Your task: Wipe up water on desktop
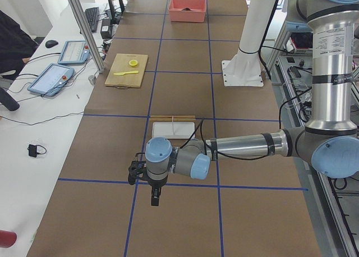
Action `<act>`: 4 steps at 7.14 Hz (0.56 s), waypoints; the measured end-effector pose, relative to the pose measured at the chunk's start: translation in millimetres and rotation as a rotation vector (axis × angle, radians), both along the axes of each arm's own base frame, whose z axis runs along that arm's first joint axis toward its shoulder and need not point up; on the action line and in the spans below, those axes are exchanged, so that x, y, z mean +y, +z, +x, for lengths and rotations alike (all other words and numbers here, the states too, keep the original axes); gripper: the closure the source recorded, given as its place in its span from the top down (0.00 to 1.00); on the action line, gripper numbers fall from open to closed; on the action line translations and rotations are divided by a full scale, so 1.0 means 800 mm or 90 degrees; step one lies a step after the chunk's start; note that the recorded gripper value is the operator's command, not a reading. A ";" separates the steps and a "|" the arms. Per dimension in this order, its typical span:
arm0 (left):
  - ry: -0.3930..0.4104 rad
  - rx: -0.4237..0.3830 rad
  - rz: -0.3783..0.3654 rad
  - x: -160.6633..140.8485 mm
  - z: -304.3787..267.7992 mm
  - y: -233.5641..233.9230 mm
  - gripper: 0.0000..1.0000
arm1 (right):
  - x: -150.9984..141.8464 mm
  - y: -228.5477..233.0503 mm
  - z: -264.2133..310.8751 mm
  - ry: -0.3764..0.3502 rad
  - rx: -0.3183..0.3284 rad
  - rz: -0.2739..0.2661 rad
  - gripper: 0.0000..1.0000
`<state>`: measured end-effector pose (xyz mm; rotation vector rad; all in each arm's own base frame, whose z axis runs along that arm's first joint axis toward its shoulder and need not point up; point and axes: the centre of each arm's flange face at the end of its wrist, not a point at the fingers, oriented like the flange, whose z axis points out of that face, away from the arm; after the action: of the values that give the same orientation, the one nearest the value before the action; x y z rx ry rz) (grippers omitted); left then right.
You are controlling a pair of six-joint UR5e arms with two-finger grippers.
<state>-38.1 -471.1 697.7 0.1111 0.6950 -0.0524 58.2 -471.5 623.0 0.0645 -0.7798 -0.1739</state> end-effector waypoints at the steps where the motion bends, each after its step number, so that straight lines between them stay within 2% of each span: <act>1: -0.003 0.008 -0.005 -0.003 0.001 -0.012 0.98 | -0.005 0.003 -0.001 0.021 -0.012 -0.020 1.00; 4: -0.006 0.010 -0.040 0.011 -0.001 -0.078 0.98 | -0.023 0.042 -0.001 0.044 -0.019 -0.028 1.00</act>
<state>-38.5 -462.7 635.4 0.0540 0.7078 -0.0838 57.1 -490.1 656.7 0.0516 -0.8104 -0.0905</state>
